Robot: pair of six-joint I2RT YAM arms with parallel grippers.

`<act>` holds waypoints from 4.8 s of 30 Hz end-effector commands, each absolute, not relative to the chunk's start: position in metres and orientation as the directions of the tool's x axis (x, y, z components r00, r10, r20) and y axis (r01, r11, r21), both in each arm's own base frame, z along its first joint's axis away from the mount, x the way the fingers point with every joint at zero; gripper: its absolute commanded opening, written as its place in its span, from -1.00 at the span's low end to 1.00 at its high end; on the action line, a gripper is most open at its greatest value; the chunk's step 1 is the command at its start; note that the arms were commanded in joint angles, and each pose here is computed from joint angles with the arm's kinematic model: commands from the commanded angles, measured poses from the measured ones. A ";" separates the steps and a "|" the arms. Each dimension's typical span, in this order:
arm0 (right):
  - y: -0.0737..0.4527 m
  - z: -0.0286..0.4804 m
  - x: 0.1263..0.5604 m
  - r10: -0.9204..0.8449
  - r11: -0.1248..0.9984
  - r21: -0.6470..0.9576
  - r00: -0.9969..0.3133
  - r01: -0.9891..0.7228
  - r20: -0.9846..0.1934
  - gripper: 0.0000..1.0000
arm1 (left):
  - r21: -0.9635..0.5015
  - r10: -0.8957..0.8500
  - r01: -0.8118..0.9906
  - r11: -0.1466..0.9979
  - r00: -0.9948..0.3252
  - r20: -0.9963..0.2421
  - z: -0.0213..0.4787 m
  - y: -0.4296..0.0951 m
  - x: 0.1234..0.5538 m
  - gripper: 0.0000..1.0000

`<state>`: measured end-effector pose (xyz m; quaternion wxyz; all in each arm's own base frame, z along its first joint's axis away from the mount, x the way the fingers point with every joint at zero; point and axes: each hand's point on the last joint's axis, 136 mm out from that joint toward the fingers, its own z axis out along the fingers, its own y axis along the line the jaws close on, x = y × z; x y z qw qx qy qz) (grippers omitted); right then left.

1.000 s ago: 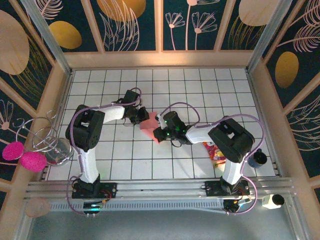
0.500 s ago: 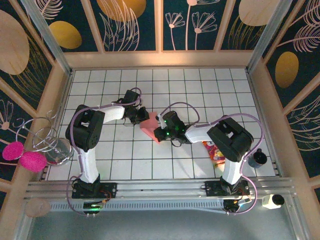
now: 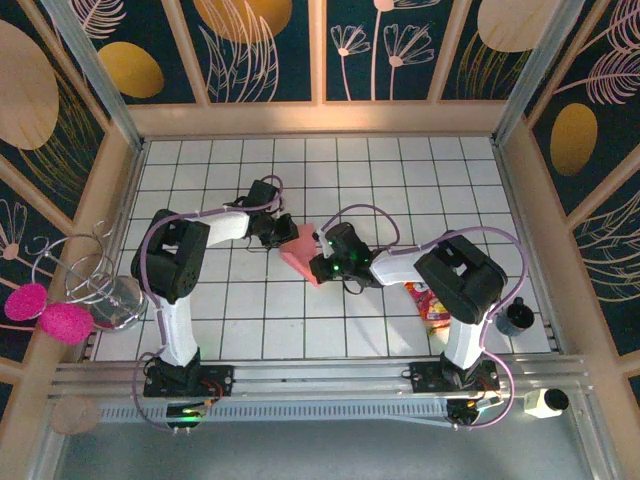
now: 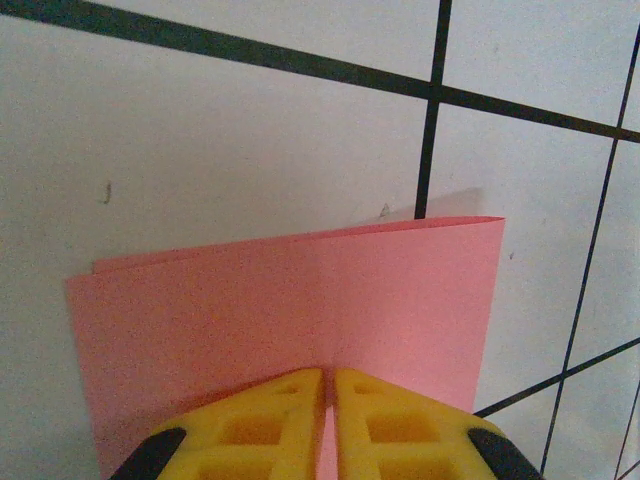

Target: Fold a paper plane with a square sheet of paper (pick it up from the middle)

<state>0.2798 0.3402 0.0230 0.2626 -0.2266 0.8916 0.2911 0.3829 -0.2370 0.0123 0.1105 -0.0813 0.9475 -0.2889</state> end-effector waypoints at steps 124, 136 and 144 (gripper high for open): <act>0.375 0.039 0.272 -0.201 0.696 0.646 -0.949 -0.313 -0.243 -1.00 | -0.571 -0.354 -0.257 0.779 -0.933 -0.064 0.001 -0.230 0.309 -0.86; 0.367 0.022 0.269 -0.204 0.727 0.622 -0.956 -0.292 -0.210 -1.00 | -0.595 -0.342 -0.230 0.770 -0.936 -0.081 0.014 -0.237 0.319 -0.85; 0.361 0.013 0.267 -0.208 0.747 0.601 -0.959 -0.284 -0.194 -1.00 | -0.549 -0.348 -0.253 0.797 -0.934 -0.075 0.000 -0.228 0.313 -0.84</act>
